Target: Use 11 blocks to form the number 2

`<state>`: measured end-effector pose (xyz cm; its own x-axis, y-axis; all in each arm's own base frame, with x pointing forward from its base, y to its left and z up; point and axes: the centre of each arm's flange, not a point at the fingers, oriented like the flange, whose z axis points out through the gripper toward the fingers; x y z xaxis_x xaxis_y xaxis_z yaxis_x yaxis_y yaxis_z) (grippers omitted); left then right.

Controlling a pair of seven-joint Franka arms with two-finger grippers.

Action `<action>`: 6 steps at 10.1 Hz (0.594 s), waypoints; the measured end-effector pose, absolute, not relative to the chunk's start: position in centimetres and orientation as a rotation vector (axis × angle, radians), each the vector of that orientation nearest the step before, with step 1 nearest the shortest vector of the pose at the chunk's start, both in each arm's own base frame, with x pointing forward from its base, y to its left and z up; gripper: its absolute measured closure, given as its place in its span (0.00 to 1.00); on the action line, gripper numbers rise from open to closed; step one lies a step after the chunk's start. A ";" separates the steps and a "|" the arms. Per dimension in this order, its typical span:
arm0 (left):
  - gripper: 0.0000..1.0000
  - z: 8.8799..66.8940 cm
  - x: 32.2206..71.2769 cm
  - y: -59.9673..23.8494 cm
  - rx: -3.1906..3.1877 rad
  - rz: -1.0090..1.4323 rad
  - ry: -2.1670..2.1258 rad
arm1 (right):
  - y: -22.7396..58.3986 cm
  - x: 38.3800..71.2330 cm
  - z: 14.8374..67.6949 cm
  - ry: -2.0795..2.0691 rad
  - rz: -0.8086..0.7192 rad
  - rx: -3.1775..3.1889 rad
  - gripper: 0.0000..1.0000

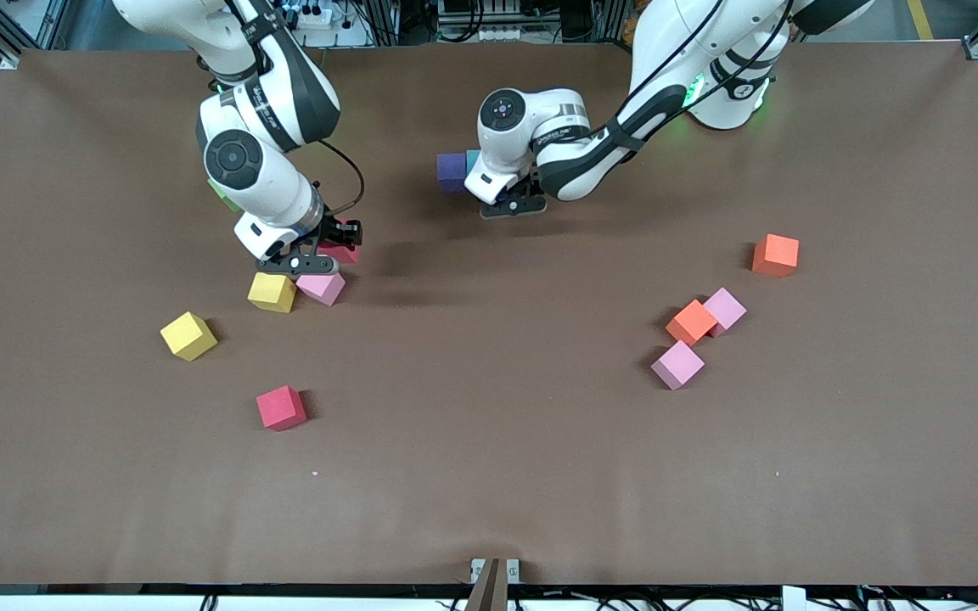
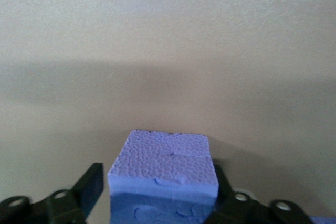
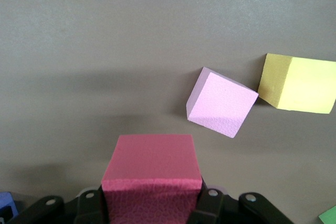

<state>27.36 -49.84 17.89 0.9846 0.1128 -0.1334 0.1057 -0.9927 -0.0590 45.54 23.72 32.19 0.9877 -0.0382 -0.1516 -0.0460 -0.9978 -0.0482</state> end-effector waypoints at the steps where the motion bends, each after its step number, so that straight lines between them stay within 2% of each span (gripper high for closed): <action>1: 0.00 17.9 27.5 -49.9 -3.079 0.210 -0.180 | 23.7 45.6 32.2 0.065 0.232 -3.080 0.45; 6: 0.00 20.4 28.5 -51.1 -3.113 0.154 -0.296 | 23.8 45.7 32.5 0.065 0.224 -3.078 0.45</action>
